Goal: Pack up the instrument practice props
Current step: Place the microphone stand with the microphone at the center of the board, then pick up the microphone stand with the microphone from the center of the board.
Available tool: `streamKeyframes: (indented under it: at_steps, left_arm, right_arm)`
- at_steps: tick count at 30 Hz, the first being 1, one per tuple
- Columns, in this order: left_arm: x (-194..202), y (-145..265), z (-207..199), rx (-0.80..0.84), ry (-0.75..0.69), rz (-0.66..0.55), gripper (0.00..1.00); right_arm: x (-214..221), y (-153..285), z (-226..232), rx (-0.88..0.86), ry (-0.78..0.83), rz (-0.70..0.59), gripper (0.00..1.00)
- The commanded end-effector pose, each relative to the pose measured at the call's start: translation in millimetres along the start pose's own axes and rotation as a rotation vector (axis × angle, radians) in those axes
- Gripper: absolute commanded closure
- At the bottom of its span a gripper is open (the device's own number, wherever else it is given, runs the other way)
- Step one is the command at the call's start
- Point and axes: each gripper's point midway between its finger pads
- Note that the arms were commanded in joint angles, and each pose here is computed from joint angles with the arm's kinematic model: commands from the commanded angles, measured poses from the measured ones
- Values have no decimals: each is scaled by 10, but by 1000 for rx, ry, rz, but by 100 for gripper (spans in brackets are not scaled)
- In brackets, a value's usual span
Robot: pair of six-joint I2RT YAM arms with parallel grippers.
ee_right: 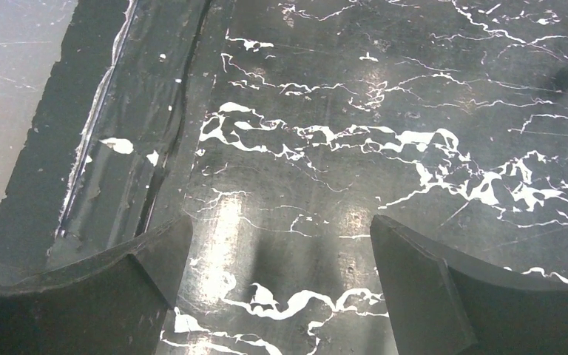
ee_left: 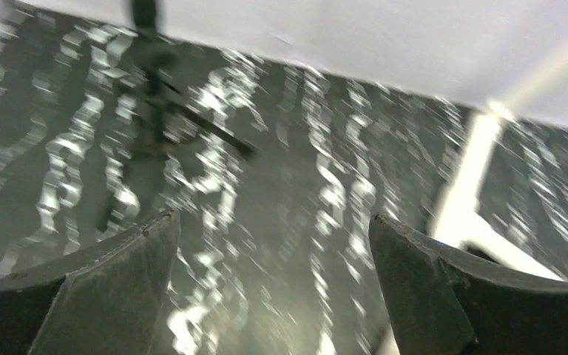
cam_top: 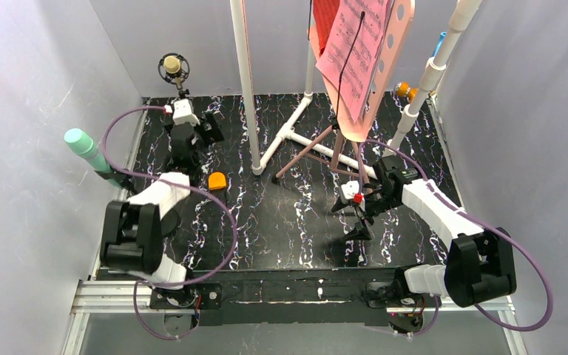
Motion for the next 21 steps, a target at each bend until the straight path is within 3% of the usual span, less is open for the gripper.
streamKeyframes:
  at_steps: [1,9,17,21]
  left_arm:
    - [27,679,-653,366,151,125,2]
    - [26,1459,-821,528,113,247,2]
    - [191,1721,-879,600,55,443,2]
    - [245,1949,-993,684,9,469,2]
  right_arm:
    - [-76,47,-30,35,20,-21,0]
    - [-37,39,-37,35,6,-17,0]
    - [-14,37,-47,39,-3,-15,0]
    - [-9,52,-59,47,-5,-13,0]
Point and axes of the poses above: each gripper's point midway between its finger pads, its own y axis back along the fingers, its own z axis along the line the jaws close on, x = y × z, and after that the axes turned 1 degree about -y, right-handed
